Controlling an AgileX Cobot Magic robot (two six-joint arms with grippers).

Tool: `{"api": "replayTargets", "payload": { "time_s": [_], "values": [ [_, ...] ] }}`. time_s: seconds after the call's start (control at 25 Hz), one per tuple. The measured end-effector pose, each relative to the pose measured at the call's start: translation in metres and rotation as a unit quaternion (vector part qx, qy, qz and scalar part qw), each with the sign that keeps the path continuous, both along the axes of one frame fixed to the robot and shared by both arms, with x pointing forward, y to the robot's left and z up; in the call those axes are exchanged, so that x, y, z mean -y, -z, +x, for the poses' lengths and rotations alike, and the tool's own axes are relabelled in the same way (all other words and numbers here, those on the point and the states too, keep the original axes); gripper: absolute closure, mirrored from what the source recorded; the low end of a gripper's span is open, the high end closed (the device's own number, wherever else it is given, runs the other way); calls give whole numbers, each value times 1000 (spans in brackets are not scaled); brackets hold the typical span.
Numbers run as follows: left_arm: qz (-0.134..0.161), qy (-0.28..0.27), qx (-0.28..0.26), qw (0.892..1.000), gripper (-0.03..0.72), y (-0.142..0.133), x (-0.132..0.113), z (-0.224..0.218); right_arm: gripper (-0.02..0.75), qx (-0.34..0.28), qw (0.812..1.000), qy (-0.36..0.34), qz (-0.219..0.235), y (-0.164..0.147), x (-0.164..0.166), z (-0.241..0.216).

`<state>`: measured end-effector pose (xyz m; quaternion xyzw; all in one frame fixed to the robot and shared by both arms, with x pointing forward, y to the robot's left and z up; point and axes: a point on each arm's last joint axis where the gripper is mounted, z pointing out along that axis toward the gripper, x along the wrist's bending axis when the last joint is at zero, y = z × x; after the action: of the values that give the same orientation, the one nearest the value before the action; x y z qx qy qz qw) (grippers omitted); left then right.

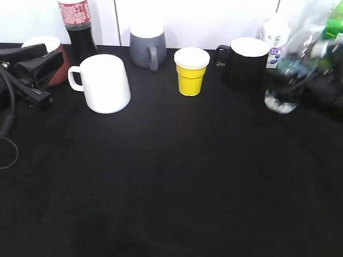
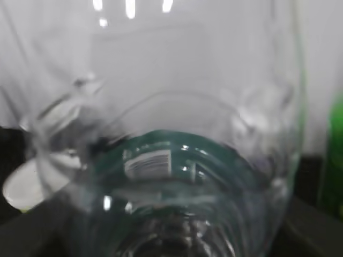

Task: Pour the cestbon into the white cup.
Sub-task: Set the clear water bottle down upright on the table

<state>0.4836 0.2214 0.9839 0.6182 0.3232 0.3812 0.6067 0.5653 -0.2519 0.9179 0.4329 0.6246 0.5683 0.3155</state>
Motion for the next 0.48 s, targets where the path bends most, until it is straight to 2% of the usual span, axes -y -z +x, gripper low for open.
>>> {"api": "replayTargets", "payload": {
  "time_s": [0.16,0.4,0.48],
  "values": [
    [1,0,0,1000,415,0,0,0,246,5,999,-8,-44,23,0,1],
    [-1,1,3,1000,415,-2,0,-1,246,29,999,-4,-20,34,0,4],
    [-1,1,3,1000,415,-2,0,-1,203,31,999,-5,-19,35,0,4]
  ]
}}
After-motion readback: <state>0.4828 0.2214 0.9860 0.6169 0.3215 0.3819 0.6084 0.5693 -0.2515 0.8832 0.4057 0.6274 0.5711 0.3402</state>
